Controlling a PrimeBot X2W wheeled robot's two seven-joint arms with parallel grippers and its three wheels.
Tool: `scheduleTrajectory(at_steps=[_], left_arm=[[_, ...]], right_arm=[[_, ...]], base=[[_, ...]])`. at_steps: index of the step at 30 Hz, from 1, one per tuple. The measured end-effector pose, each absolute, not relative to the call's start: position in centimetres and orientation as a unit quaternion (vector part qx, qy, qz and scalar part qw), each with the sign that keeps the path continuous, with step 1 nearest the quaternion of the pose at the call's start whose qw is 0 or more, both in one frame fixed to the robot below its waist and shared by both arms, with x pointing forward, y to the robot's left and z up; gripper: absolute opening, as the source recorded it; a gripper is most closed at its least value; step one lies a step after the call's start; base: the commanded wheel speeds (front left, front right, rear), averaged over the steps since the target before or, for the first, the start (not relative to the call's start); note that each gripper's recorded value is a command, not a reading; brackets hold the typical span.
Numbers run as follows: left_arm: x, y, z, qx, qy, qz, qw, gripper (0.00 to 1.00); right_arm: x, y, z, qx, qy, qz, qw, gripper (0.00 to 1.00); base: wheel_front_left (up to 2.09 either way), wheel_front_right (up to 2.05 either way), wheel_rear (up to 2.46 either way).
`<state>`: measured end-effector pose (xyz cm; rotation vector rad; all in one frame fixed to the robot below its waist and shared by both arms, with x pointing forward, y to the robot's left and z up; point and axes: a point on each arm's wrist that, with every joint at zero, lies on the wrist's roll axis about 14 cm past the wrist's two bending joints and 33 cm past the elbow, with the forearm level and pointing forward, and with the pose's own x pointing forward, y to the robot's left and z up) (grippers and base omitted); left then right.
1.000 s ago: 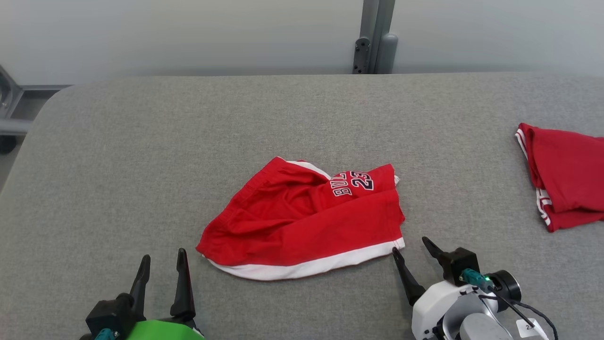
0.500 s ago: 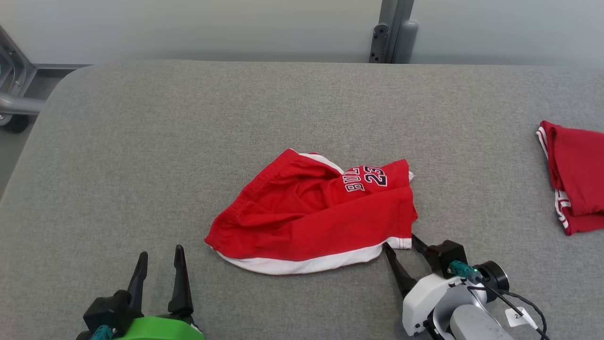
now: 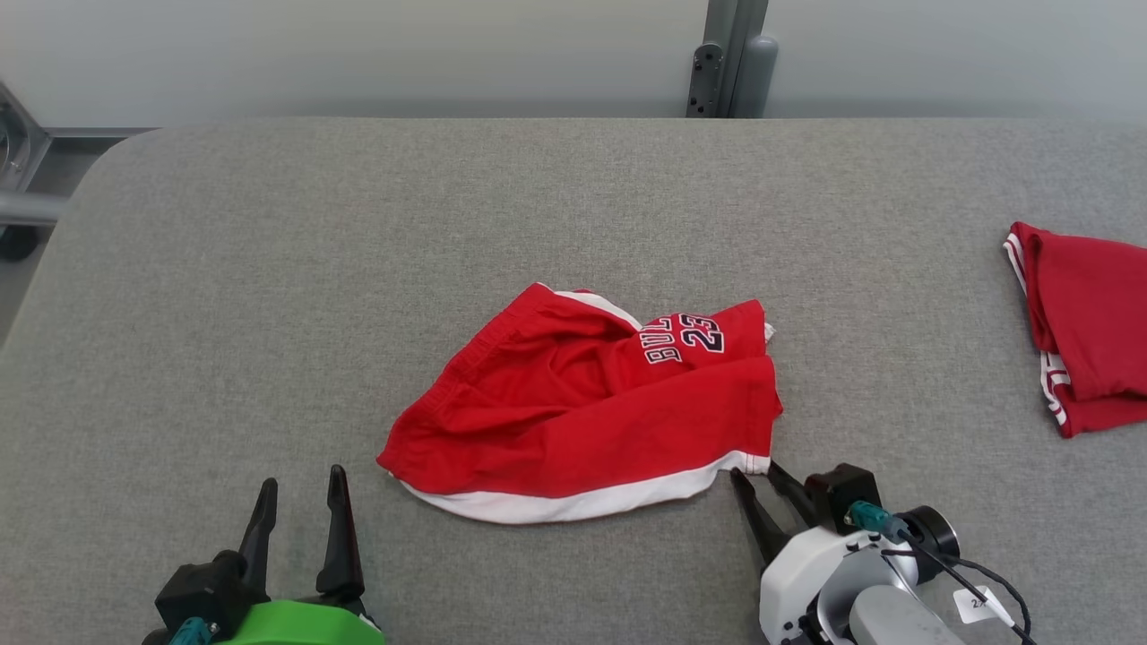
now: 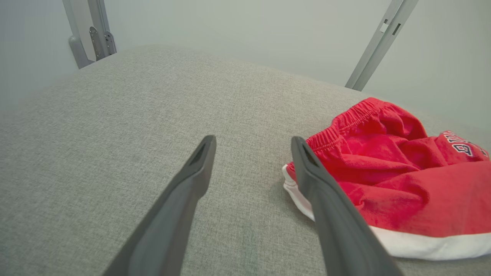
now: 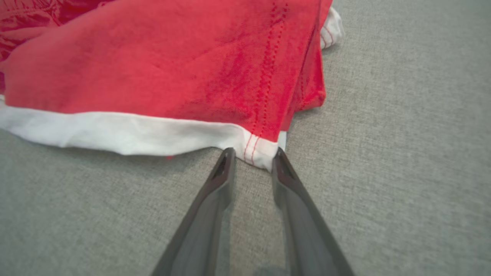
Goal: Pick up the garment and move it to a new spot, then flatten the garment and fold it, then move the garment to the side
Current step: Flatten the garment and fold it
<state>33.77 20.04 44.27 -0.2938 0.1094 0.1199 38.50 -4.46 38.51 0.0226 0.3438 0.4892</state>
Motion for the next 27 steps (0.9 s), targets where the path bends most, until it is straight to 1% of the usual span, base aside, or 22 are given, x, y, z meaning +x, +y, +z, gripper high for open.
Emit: scheduleTrajectory(at_steps=[4,6,7,8,10,11,18,27], left_arm=[[33.9,20.0,44.2,-0.146,0.056,0.059,0.986,1.00],[33.9,20.0,44.1,-0.145,0.057,0.057,0.986,1.00],[34.0,19.9,44.1,-0.145,0.057,0.057,0.986,1.00],[34.0,19.9,44.2,-0.145,0.056,0.056,0.986,1.00],[34.0,19.9,44.2,-0.146,0.055,0.055,0.986,1.00],[34.0,19.9,44.2,-0.146,0.055,0.055,0.986,1.00],[34.0,19.1,44.5,-0.149,0.051,0.037,0.987,1.00],[33.4,15.3,42.4,-0.127,0.109,-0.063,0.984,1.00]], right_arm=[[39.1,-4.3,39.0,0.008,0.162,0.244,0.956,0.47],[39.2,-4.2,39.0,0.005,0.162,0.246,0.956,0.44],[39.2,-4.2,39.0,0.004,0.162,0.247,0.955,0.40],[39.2,-4.1,39.0,0.003,0.162,0.248,0.955,0.29],[39.1,-4.1,38.9,0.003,0.166,0.248,0.954,0.02],[39.1,-4.2,38.9,0.007,0.167,0.245,0.955,0.00],[39.8,-5.0,41.1,0.061,0.135,0.215,0.965,0.00],[39.9,-8.8,43.8,0.083,0.087,0.167,0.979,0.00]], base=[[0.00,0.00,0.00],[0.00,0.00,0.00],[0.00,0.00,0.00],[0.00,0.00,0.00],[0.00,0.00,0.00],[0.00,0.00,0.00],[0.00,0.00,0.00],[0.00,0.00,0.00]])
